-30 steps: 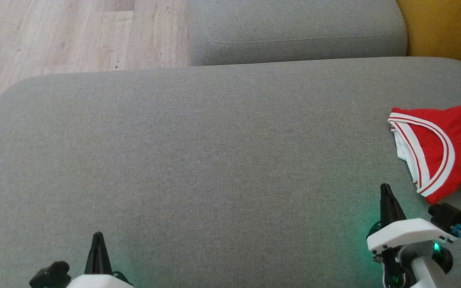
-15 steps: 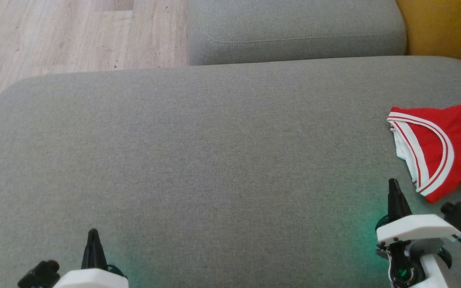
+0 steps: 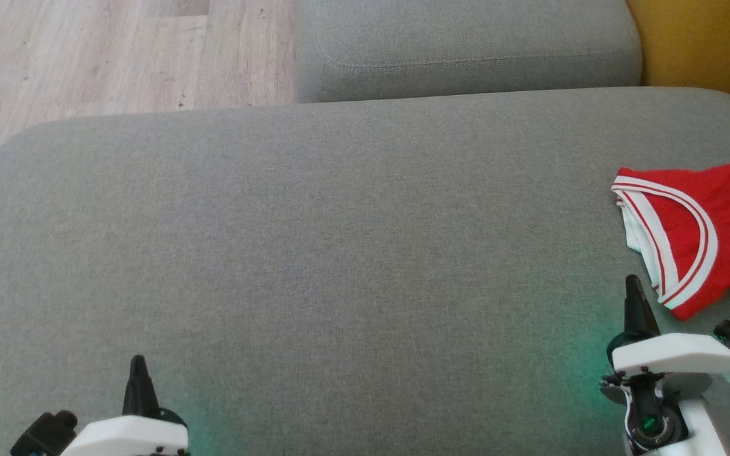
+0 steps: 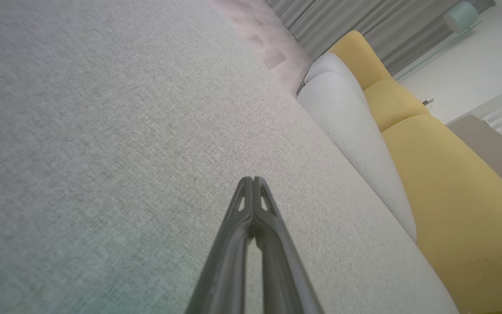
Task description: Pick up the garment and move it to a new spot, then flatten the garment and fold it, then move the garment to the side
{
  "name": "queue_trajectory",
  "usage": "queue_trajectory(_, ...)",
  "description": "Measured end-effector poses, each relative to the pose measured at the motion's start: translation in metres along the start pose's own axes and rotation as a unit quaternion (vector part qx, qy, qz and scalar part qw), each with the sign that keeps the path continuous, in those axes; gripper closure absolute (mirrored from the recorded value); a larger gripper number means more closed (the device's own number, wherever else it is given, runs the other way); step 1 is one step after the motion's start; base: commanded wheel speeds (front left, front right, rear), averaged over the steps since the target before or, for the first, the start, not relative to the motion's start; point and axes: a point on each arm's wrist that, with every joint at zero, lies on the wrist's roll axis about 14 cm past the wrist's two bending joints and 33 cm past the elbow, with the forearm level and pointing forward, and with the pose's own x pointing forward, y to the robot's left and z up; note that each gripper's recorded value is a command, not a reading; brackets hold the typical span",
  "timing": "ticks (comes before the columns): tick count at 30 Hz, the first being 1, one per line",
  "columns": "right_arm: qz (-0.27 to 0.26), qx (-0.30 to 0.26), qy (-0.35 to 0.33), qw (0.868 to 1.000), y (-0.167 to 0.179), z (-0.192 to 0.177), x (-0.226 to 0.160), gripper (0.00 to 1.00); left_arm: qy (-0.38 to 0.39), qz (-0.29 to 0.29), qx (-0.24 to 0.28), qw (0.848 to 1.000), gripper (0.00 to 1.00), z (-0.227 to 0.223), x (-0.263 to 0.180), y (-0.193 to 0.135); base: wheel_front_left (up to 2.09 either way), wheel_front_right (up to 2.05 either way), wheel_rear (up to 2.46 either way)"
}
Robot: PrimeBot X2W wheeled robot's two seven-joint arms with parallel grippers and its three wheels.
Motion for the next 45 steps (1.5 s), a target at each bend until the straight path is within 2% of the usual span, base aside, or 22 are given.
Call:
queue_trajectory(23,0.01,0.125,-0.014,0.992,0.005,0.015,-0.002,1.0,-0.002,-0.023,-0.124,0.992,1.0,0.012,0.007,-0.014,0.0,0.0,0.0)
queue_trajectory(35,0.018,0.192,-0.021,0.981,0.005,0.022,-0.006,1.0,0.0,-0.04,-0.189,0.981,1.0,0.018,0.009,-0.022,0.0,0.0,0.0)
queue_trajectory(45,0.036,0.252,-0.028,0.967,0.012,0.032,-0.006,1.0,-0.004,-0.063,-0.248,0.967,1.0,0.028,0.012,-0.033,0.0,0.0,0.0)
